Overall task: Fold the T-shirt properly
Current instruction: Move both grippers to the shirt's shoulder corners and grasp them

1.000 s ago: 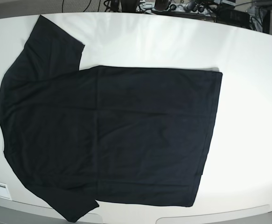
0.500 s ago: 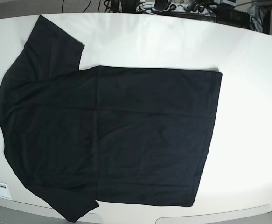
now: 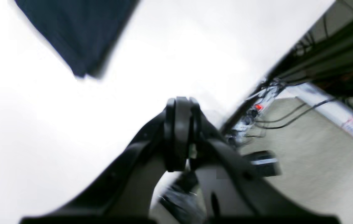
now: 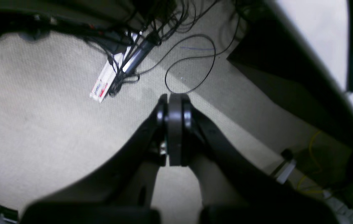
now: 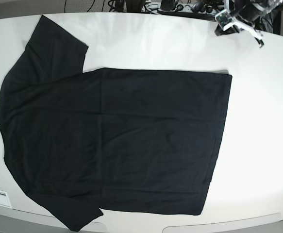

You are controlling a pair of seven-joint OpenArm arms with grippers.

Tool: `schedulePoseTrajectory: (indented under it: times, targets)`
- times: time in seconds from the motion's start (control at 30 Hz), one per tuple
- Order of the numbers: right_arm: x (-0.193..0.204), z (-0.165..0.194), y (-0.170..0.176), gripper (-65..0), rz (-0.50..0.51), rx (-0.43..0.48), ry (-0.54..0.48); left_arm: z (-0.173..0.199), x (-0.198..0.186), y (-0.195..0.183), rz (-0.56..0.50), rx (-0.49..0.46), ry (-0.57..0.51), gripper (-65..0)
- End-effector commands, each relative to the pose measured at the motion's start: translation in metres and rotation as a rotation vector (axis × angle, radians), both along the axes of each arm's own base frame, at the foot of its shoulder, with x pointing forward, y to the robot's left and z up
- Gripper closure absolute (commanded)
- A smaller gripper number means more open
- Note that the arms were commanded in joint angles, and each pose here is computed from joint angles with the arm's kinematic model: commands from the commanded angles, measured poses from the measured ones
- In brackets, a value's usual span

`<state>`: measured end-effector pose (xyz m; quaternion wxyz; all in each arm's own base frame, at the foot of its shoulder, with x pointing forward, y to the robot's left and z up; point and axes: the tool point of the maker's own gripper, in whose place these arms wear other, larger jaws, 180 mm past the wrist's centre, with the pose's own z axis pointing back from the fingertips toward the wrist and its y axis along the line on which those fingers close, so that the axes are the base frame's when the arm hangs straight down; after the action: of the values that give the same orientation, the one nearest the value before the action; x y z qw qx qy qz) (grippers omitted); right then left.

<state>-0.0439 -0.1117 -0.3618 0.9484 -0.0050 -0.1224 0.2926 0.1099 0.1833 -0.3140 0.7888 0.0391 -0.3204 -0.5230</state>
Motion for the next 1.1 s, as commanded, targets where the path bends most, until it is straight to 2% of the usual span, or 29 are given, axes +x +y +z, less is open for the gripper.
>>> schedulePoseTrajectory:
  times: [0.0,0.1,0.2,0.3,0.33,0.37,0.47,0.7,0.87,0.93,0.97,1.0,1.03,1.07]
  targets:
    - [0.001,0.006,0.000,0.0,0.010,-0.002,-0.011,0.003,0.009,-0.001,-0.068,0.008,-0.030,0.0]
    - [0.002,0.006,-0.002,0.0,0.017,-0.012,-0.018,-0.004,0.029,0.010,-0.259,0.060,-0.049,0.0]
    - [0.010,0.005,-0.001,0.0,0.015,-0.008,-0.040,-0.008,0.048,0.023,-0.387,0.050,-0.056,-1.8]
    - [0.018,0.004,-0.001,0.0,0.015,-0.008,-0.062,-0.009,0.063,0.031,-0.504,0.042,-0.069,-27.1]
    - [0.020,0.004,-0.001,0.0,0.017,-0.007,-0.067,-0.010,0.067,0.034,-0.530,0.052,-0.069,-33.9]
    - [0.022,0.004,0.000,0.0,0.017,-0.007,-0.072,-0.012,0.071,0.037,-0.545,0.065,-0.062,-36.3]
    - [0.028,0.004,-0.001,0.0,0.017,-0.008,-0.091,-0.023,0.076,0.045,-0.585,0.102,-0.025,-36.2]
    - [0.035,0.004,-0.002,0.0,0.007,-0.012,-0.111,-0.059,0.087,0.045,-0.663,0.189,-0.027,-36.2]
    - [0.036,0.005,-0.001,0.0,0.026,-0.011,-0.117,-0.084,0.093,0.041,-0.668,0.186,0.007,-36.2]
    - [0.045,0.011,-0.005,0.0,0.047,-0.046,-0.156,-0.093,0.093,0.040,-0.665,0.192,0.024,-35.6]
    - [0.049,0.013,-0.010,0.0,0.059,-0.077,-0.177,-0.096,0.093,0.040,-0.659,0.205,0.029,-31.7]
    - [0.052,0.014,-0.014,0.0,0.073,-0.108,-0.194,-0.100,0.093,0.040,-0.651,0.221,0.035,-23.0]
    - [0.055,0.015,-0.018,0.0,0.090,-0.137,-0.210,-0.102,0.094,0.038,-0.644,0.229,0.032,-9.9]
    - [0.058,0.017,-0.021,0.0,0.102,-0.152,-0.227,-0.103,0.096,0.036,-0.637,0.232,0.023,0.0]
